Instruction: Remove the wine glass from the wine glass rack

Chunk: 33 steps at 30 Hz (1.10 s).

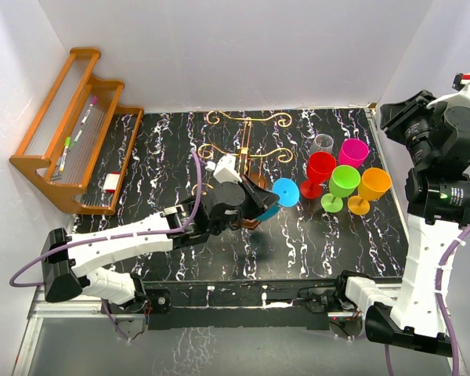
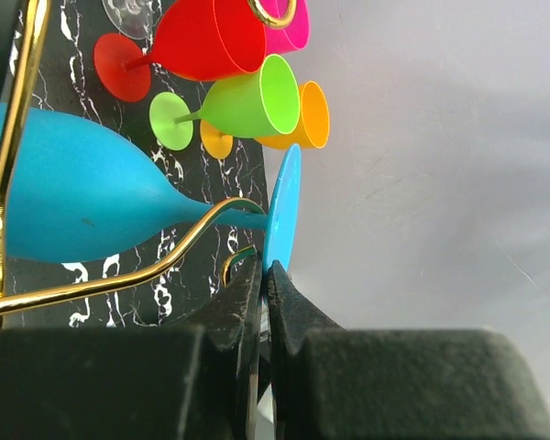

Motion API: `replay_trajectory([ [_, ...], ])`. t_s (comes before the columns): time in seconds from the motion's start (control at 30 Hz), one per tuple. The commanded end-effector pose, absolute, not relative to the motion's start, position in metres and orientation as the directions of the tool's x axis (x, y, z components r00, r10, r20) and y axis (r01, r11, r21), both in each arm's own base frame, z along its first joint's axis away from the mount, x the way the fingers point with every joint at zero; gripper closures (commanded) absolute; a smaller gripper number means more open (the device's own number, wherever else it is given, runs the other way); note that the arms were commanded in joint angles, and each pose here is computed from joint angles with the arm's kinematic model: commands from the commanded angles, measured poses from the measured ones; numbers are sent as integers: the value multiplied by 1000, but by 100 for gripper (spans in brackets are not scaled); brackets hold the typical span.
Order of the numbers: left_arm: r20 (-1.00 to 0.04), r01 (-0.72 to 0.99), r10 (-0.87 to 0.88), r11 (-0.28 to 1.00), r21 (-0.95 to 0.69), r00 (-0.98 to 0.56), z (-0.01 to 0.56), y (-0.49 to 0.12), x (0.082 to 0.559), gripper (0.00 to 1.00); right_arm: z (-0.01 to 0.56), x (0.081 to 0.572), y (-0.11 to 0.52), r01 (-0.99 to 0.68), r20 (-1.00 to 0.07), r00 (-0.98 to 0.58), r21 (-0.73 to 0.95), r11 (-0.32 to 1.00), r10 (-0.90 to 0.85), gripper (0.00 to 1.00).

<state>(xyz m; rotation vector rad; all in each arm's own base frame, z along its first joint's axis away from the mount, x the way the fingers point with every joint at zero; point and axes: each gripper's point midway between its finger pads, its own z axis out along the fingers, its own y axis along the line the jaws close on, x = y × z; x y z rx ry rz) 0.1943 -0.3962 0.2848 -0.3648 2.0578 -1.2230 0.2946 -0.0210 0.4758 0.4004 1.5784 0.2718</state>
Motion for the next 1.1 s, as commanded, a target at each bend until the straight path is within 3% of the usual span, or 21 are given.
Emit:
replay_trajectory([
  [0.0, -423, 131, -619, 460, -878, -662, 322, -376, 197, 100, 495, 294, -17, 39, -916, 43, 400, 916, 399, 77],
  [0.3, -408, 115, -611, 460, -880, -678, 322, -357, 187, 100, 492, 297, -11, 10, -915, 21, 403, 915, 403, 77],
  [0.83, -360, 197, -386, 401, -895, -849, 324, -354, 127, 100, 495, 299, 4, -70, -913, -26, 408, 910, 407, 76],
  [1.07, -524, 506, -146, 144, -851, -839, 380, -369, 76, 100, 500, 303, 37, -258, -905, -99, 425, 868, 414, 76],
])
